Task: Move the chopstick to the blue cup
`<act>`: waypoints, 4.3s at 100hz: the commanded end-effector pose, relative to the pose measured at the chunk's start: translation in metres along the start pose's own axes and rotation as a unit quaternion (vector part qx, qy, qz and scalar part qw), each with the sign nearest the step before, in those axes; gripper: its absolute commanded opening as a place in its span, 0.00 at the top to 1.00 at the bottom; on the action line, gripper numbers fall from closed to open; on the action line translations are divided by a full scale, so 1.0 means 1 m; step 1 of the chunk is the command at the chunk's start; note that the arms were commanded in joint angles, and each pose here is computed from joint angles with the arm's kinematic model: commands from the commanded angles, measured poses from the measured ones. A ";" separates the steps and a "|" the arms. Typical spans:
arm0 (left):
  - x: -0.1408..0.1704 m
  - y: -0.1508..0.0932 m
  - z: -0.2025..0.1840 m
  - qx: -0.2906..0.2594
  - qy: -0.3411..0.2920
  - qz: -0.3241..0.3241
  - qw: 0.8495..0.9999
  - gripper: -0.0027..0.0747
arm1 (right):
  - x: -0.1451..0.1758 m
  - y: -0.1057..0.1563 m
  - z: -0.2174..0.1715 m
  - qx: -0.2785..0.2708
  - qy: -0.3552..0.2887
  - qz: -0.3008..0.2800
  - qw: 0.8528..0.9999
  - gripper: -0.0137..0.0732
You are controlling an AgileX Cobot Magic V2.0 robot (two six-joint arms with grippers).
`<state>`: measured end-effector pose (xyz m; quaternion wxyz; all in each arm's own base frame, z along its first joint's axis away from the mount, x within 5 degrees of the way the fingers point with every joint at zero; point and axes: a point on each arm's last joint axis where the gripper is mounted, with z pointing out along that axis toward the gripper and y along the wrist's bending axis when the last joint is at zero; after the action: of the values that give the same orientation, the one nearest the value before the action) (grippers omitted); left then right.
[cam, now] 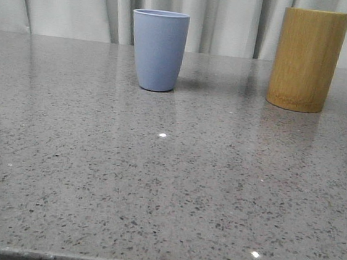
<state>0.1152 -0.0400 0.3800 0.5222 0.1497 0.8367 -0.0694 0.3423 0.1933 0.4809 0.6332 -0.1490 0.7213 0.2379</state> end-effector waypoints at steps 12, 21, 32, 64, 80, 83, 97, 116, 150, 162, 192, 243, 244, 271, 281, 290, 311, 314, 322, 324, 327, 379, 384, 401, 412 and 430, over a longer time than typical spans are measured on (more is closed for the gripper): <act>-0.014 0.000 -0.006 0.001 -0.052 -0.005 0.999 0.57 | -0.017 0.005 0.003 -0.008 -0.087 0.004 0.996 0.92; -0.014 0.000 -0.006 0.001 -0.052 -0.005 0.999 0.57 | -0.009 0.003 0.014 -0.007 -0.082 0.012 0.997 0.92; -0.014 0.000 -0.006 0.001 -0.052 -0.005 0.999 0.57 | 0.000 0.001 0.024 -0.005 -0.075 0.016 0.997 0.92; -0.014 0.000 -0.006 0.001 -0.052 -0.005 0.999 0.57 | 0.038 -0.005 0.054 0.000 -0.001 0.018 1.000 0.92; -0.014 0.000 -0.006 0.001 -0.052 -0.005 0.999 0.57 | 0.045 -0.006 0.057 0.000 0.019 0.018 1.000 0.92; -0.014 0.000 -0.006 0.001 -0.052 -0.005 0.999 0.57 | 0.045 -0.006 0.057 0.000 0.021 0.018 1.000 0.91; -0.014 0.000 -0.006 0.001 -0.052 -0.005 0.999 0.57 | 0.046 -0.006 0.057 0.000 0.023 0.018 1.000 0.72; -0.014 0.000 -0.006 0.001 -0.052 -0.005 0.999 0.57 | 0.045 -0.006 0.057 0.000 0.022 0.018 1.000 0.46; -0.013 0.000 -0.006 0.001 -0.051 -0.005 0.999 0.57 | 0.031 -0.003 0.044 -0.002 0.008 0.016 1.000 0.44; -0.013 0.000 -0.006 0.001 -0.051 -0.005 0.999 0.57 | 0.017 -0.001 0.028 0.001 0.003 -0.008 1.000 0.44; -0.013 0.000 -0.006 0.001 -0.051 -0.005 0.999 0.57 | -0.024 0.001 -0.027 0.017 -0.018 -0.054 0.998 0.48; -0.015 0.000 -0.006 0.002 -0.062 -0.018 0.998 0.57 | -0.054 -0.023 -0.106 0.084 0.004 -0.080 0.993 0.61; -0.015 0.000 -0.006 0.002 -0.062 -0.021 0.998 0.57 | -0.053 -0.023 -0.108 0.086 0.005 -0.083 0.993 0.61; -0.017 0.000 -0.006 0.004 -0.070 -0.031 0.997 0.58 | -0.020 -0.021 -0.154 0.091 0.001 -0.080 0.993 0.61; -0.017 0.000 -0.006 0.004 -0.070 -0.031 0.997 0.67 | -0.002 -0.020 -0.176 0.090 -0.008 -0.078 0.993 0.62; -0.017 0.000 -0.006 0.004 -0.070 -0.031 0.997 0.84 | 0.013 -0.018 -0.195 0.089 -0.016 -0.079 0.993 0.69; -0.015 0.000 -0.009 0.006 -0.075 -0.033 0.997 0.99 | 0.048 -0.016 -0.236 0.088 -0.043 -0.086 0.991 0.92; -0.013 0.000 -0.010 0.006 -0.075 -0.033 0.997 0.99 | 0.054 -0.016 -0.243 0.088 -0.049 -0.086 0.991 0.91; -0.007 0.000 -0.014 0.006 -0.080 -0.033 0.996 0.99 | 0.065 -0.014 -0.259 0.087 -0.064 -0.088 0.990 0.91; -0.005 0.000 -0.015 0.006 -0.081 -0.033 0.996 0.99 | 0.068 -0.014 -0.263 0.087 -0.067 -0.088 0.990 0.91; -0.002 0.000 -0.017 0.006 -0.083 -0.033 0.996 0.99 | 0.073 -0.014 -0.268 0.086 -0.069 -0.088 0.990 0.91; 0.068 0.001 -0.054 0.016 -0.157 -0.045 0.987 0.99 | 0.151 -0.014 -0.331 0.083 -0.130 -0.096 0.983 0.91; 0.073 0.001 -0.056 0.017 -0.161 -0.046 0.986 0.99 | 0.155 -0.014 -0.333 0.082 -0.132 -0.094 0.983 0.91; 0.080 0.001 -0.059 0.017 -0.169 -0.046 0.984 0.99 | 0.157 -0.014 -0.335 0.082 -0.136 -0.093 0.983 0.91; 0.080 0.001 -0.059 0.017 -0.169 -0.046 0.984 0.99 | 0.157 -0.014 -0.335 0.081 -0.138 -0.093 0.983 0.91; 0.081 0.001 -0.059 0.016 -0.166 -0.046 0.985 0.99 | 0.157 -0.014 -0.335 0.081 -0.137 -0.093 0.983 0.91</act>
<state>0.0315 -0.0078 0.3208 0.6187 0.1137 0.7686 -0.1167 0.0447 0.0181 0.3371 0.7204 -0.1366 0.6661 0.1365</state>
